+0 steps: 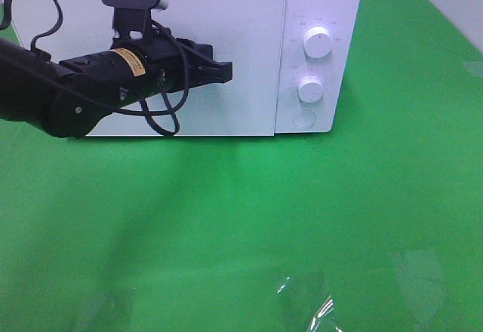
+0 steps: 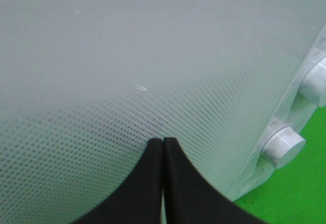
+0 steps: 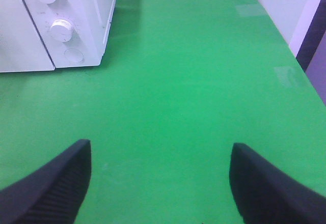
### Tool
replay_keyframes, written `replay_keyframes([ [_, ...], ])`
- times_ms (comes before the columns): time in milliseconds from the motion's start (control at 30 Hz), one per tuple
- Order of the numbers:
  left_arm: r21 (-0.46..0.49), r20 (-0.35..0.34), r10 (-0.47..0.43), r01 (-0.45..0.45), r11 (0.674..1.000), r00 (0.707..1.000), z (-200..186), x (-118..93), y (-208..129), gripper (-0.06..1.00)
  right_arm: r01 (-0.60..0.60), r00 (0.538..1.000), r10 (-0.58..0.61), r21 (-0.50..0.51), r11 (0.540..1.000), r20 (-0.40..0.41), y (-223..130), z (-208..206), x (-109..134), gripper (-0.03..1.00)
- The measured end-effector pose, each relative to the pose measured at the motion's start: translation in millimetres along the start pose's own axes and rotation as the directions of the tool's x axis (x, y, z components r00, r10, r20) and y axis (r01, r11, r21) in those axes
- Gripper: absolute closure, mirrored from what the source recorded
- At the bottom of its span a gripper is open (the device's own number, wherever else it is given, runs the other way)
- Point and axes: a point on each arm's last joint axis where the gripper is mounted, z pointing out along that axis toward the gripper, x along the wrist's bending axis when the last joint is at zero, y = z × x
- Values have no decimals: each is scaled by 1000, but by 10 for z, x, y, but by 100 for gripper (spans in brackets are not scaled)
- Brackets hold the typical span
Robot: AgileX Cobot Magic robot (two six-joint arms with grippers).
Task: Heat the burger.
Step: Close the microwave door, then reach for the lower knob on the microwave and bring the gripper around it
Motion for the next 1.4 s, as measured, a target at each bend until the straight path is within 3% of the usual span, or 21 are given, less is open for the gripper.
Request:
replay_keyframes([
  [267, 3, -11, 16, -16, 1000, 1000, 124, -61, 22, 94, 0, 1000, 0, 0, 1000, 0, 0, 0, 0, 24],
  [433, 53, -19, 16, -15, 998, 1000, 128, -77, 3, 94, 0, 1000, 0, 0, 1000, 0, 0, 0, 0, 24],
  [600, 102, -44, -34, 38, 994, 998, 46, -111, 47, 94, 0, 1000, 0, 0, 1000, 0, 0, 0, 0, 24],
  [767, 152, -14, -35, 37, 988, 999, -159, -284, 16, 90, 0, 1000, 0, 0, 1000, 0, 0, 0, 0, 24],
  [800, 191, 3, -28, 27, 981, 1000, -248, -357, -28, 75, 0, 1000, 0, 0, 1000, 0, 0, 0, 0, 24],
  [833, 191, 3, -28, 27, 981, 1000, -248, -357, -28, 75, 0, 1000, 0, 0, 1000, 0, 0, 0, 0, 24],
  [867, 233, 21, -19, 14, 972, 1000, -340, -430, -74, 52, 0, 1000, 0, 0, 1000, 0, 0, 0, 0, 24],
  [900, 283, 33, -14, 4, 959, 999, -422, -483, -120, 22, 0, 1000, 0, 0, 1000, 0, 0, 0, 0, 24],
  [1000, 311, 34, -14, 3, 950, 999, -454, -495, -138, 13, 0, 1000, 0, 0, 1000, 0, 0, 0, 0, 24],
  [1033, 372, 35, -12, -2, 928, 999, -519, -512, -164, 3, 0, 1000, 0, 0, 1000, 0, 0, 0, 0, 24],
  [1067, 372, 35, -12, -2, 928, 999, -519, -512, -164, 3, 0, 1000, 0, 0, 1000, 0, 0, 0, 0, 24],
  [1133, 515, 26, -12, -3, 857, 1000, -672, -512, -180, -1, 0, 1000, 0, 0, 1000, 0, 0, 0, 0, 24],
  [1233, 557, 23, -10, -4, 831, 1000, -715, -511, -194, -1, 0, 1000, 0, 0, 1000, 0, 0, 0, 0, 24],
  [1300, 687, 26, 15, -29, 726, 1000, -934, -505, -167, -1, 0, 1000, 0, 0, 1000, 0, 0, 0, 0, 24],
  [1400, 706, 28, 22, -35, 708, 999, -990, -504, -142, -1, 0, 1000, 0, 0, 1000, 0, 0, 0, 0, 24],
])
